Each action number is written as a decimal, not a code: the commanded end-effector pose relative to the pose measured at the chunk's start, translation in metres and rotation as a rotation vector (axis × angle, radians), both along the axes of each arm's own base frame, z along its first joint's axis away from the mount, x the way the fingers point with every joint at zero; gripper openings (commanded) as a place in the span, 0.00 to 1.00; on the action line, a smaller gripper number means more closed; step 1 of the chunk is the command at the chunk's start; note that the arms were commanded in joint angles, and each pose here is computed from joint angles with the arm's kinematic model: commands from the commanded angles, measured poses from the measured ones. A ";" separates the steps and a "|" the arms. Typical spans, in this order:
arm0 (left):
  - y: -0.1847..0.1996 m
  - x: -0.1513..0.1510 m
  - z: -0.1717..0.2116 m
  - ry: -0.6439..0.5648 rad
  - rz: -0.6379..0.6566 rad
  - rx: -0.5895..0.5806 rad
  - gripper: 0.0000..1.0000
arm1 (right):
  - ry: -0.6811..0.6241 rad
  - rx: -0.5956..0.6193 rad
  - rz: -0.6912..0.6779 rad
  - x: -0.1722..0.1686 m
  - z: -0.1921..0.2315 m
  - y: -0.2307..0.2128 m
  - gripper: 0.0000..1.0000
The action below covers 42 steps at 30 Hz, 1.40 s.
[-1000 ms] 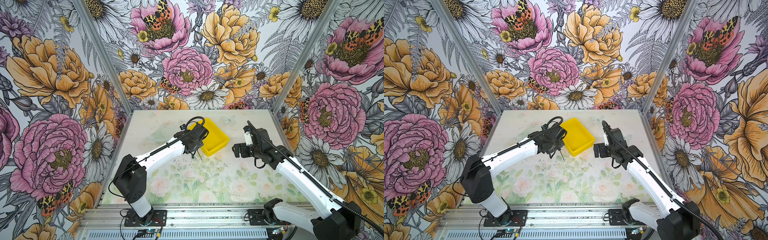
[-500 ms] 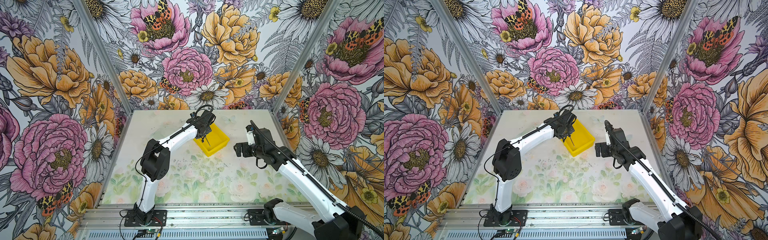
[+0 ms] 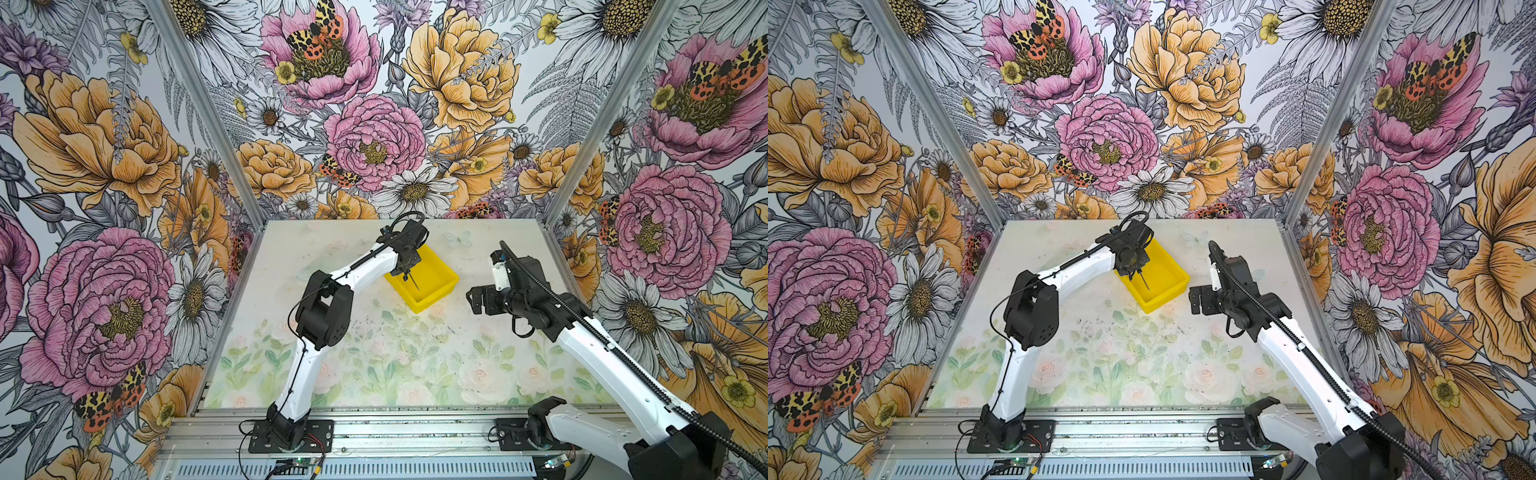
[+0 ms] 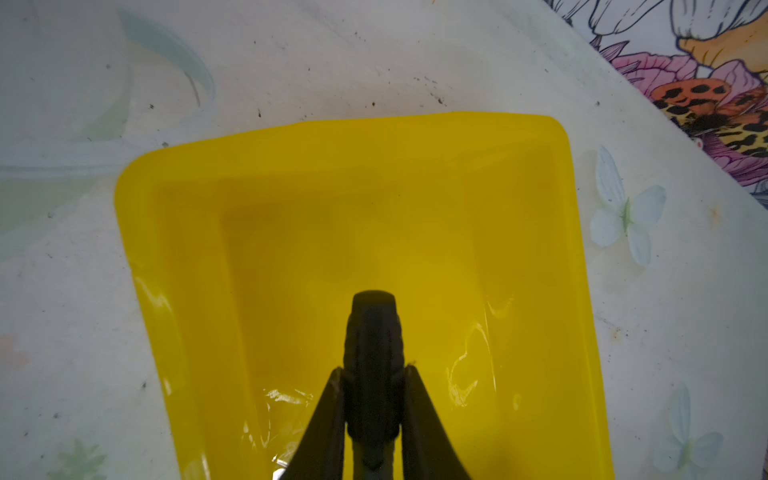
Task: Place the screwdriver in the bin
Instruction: 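Lift the screwdriver with the left gripper and carry it over the yellow bin, then lower the screwdriver into the bin and open the left gripper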
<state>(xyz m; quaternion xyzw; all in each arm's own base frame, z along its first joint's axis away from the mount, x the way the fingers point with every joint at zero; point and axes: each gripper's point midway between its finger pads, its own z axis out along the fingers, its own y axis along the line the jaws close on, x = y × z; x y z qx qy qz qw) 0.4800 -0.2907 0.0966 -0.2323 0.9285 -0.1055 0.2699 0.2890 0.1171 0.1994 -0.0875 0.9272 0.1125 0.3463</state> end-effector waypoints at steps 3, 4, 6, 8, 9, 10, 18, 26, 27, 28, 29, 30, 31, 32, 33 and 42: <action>-0.004 0.008 -0.006 0.005 -0.019 0.003 0.03 | -0.016 0.020 0.016 0.002 0.002 0.003 0.99; -0.004 0.009 -0.008 0.005 -0.021 0.006 0.03 | -0.014 0.020 0.015 0.002 0.002 0.003 0.99; -0.006 0.010 -0.011 0.006 -0.024 0.010 0.04 | -0.012 0.019 0.016 0.002 0.001 0.003 1.00; -0.007 0.012 -0.016 0.012 -0.023 0.008 0.05 | -0.011 0.019 0.019 0.003 0.001 0.004 1.00; -0.008 0.012 -0.018 0.014 -0.023 0.008 0.05 | -0.011 0.019 0.018 0.003 0.001 0.004 1.00; -0.009 0.013 -0.020 0.016 -0.024 0.009 0.05 | -0.009 0.018 0.018 0.003 0.000 0.004 0.99; -0.013 0.018 -0.026 0.017 -0.030 0.008 0.10 | -0.014 0.013 0.014 0.004 0.001 0.003 0.99; -0.014 0.019 -0.021 0.004 -0.035 0.015 0.26 | -0.026 0.009 0.013 0.006 0.006 0.003 0.99; -0.015 0.019 -0.019 -0.002 -0.038 0.014 0.27 | -0.026 0.008 0.013 0.006 0.006 0.002 0.99; -0.014 0.019 -0.019 -0.003 -0.039 0.018 0.29 | -0.027 0.006 0.012 0.006 0.006 0.002 0.99; -0.015 0.020 -0.016 -0.008 -0.040 0.018 0.32 | -0.027 0.005 0.011 0.006 0.006 0.002 1.00; -0.014 0.020 -0.014 -0.014 -0.041 0.021 0.35 | -0.029 0.005 0.010 0.005 0.006 0.001 1.00; -0.014 0.019 -0.013 -0.015 -0.043 0.024 0.38 | -0.031 0.005 0.009 0.005 0.007 0.001 0.99; -0.014 0.020 -0.011 -0.020 -0.042 0.022 0.40 | -0.033 0.006 0.011 0.005 0.007 0.001 0.99; -0.015 0.020 -0.009 -0.024 -0.045 0.024 0.42 | -0.034 0.006 0.009 0.004 0.008 0.001 0.99; -0.017 0.011 0.040 -0.107 -0.095 0.039 0.53 | -0.054 0.002 -0.001 0.004 0.013 -0.002 0.99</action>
